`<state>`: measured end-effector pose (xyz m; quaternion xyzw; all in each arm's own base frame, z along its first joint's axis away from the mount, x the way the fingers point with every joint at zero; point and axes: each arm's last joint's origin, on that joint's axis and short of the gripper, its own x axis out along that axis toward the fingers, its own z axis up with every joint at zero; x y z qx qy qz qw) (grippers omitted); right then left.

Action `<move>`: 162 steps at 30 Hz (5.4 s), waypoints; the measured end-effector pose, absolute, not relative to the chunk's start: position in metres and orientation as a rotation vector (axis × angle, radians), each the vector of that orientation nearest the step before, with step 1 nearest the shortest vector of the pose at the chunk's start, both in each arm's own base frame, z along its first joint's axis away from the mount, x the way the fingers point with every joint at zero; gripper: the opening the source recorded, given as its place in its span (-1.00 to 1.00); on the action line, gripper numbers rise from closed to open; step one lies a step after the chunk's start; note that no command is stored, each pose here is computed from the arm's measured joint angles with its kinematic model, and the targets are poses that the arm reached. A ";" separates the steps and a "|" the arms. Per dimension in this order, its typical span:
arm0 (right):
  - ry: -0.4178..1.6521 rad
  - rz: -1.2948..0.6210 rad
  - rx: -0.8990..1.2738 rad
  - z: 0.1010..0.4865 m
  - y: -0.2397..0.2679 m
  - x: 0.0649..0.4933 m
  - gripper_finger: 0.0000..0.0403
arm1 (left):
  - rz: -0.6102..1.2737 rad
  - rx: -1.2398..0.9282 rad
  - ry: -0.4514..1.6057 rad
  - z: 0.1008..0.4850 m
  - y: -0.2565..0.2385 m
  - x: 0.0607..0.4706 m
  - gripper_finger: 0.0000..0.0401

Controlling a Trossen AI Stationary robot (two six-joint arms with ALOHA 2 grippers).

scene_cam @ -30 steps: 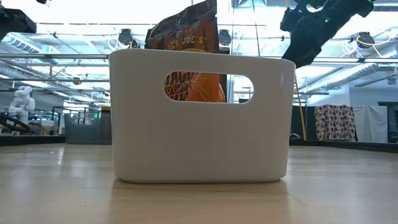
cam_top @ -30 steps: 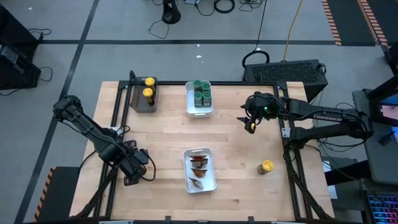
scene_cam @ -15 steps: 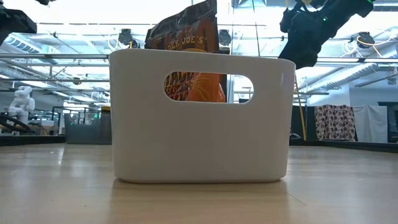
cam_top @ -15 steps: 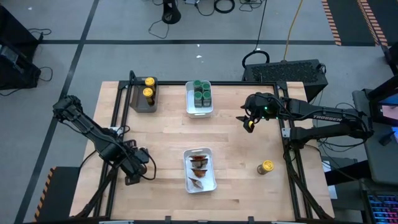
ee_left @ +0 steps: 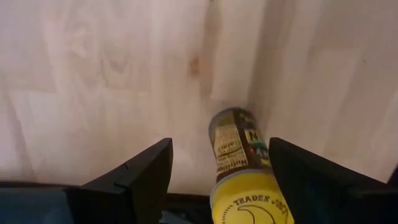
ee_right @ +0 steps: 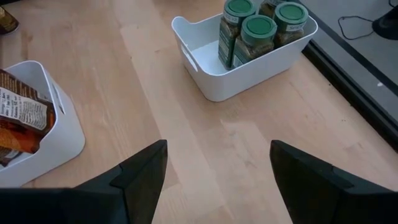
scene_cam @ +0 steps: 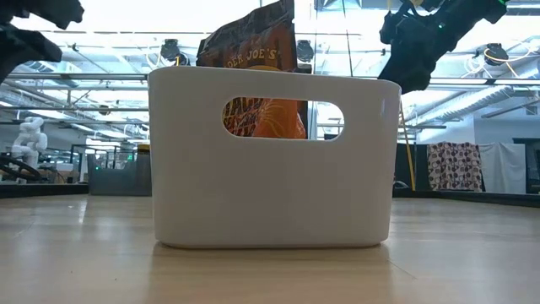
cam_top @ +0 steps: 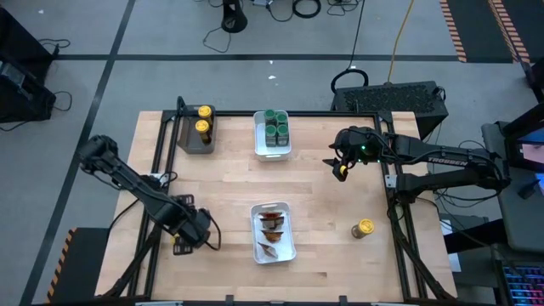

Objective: Sort spices by type
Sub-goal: Put the left yellow spice bottle into the transparent black bin

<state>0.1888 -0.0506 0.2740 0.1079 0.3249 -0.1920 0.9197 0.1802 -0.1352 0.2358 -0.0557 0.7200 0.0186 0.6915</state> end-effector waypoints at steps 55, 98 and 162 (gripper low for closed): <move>0.671 -0.390 0.208 0.274 -0.051 0.189 0.33 | -0.198 0.018 1.809 0.231 -0.153 0.159 0.35; 0.671 -0.392 0.213 0.274 -0.051 0.189 0.33 | 0.035 -0.057 1.685 0.278 -0.108 0.172 0.13; 0.687 -0.375 0.168 0.273 -0.050 0.188 0.33 | 0.809 -0.647 1.563 0.270 0.257 0.137 0.13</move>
